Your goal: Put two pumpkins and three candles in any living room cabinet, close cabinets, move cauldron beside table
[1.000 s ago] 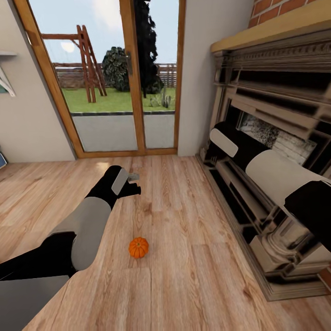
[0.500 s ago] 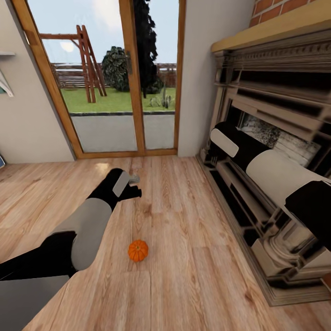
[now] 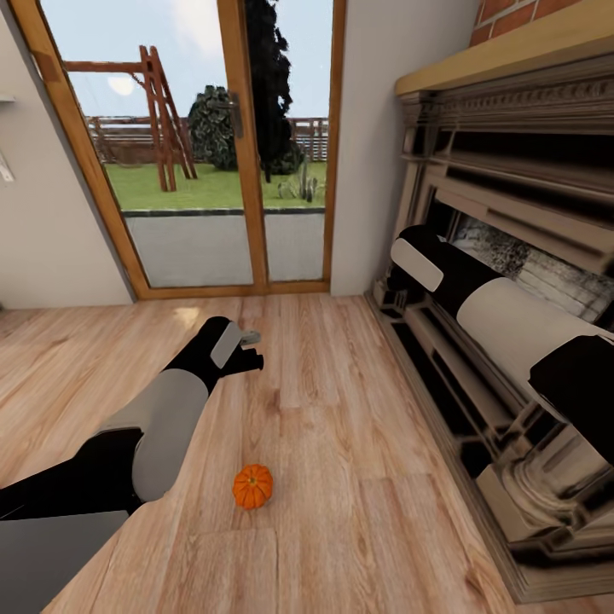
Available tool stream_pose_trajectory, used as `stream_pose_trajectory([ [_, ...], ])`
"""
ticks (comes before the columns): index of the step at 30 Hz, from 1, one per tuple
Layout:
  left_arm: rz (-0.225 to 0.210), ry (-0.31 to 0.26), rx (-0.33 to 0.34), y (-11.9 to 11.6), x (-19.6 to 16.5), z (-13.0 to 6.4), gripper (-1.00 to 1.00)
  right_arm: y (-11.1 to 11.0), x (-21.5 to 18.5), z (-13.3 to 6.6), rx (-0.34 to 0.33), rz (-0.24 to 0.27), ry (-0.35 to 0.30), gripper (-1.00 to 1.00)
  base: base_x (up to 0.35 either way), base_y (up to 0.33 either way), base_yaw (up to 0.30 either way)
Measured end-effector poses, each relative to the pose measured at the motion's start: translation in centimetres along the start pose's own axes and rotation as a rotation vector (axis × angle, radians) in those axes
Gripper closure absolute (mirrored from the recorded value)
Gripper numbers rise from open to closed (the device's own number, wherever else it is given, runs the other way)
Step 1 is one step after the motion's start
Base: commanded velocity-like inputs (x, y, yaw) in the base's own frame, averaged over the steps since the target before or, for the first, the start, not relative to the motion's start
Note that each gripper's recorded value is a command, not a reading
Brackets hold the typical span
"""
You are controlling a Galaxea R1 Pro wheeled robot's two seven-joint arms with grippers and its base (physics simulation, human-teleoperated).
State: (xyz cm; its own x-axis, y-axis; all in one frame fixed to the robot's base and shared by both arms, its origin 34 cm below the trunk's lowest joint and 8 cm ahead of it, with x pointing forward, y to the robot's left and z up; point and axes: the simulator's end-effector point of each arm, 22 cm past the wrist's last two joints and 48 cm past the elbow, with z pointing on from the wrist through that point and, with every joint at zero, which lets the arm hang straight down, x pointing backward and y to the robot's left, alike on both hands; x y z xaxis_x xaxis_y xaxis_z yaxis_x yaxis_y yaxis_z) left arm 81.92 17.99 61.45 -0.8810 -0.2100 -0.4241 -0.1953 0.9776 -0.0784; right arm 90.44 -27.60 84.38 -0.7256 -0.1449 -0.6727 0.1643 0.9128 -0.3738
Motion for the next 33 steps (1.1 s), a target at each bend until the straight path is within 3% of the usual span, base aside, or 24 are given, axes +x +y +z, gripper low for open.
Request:
stream_pose_trajectory([
  [20, -0.004, 0.012, -0.005, 0.4, 0.6, 0.7, -1.0, 0.0, 0.1, 0.1, -0.001, 0.001, 0.004, -1.0, 0.104, 0.0, 0.0],
  [33, -0.004, 0.01, -0.011, 0.8, 2.3, 3.0, -1.0, 0.5, 2.5, 1.6, 0.0, 0.007, 0.008, -1.0, 0.001, 0.0, 0.0],
])
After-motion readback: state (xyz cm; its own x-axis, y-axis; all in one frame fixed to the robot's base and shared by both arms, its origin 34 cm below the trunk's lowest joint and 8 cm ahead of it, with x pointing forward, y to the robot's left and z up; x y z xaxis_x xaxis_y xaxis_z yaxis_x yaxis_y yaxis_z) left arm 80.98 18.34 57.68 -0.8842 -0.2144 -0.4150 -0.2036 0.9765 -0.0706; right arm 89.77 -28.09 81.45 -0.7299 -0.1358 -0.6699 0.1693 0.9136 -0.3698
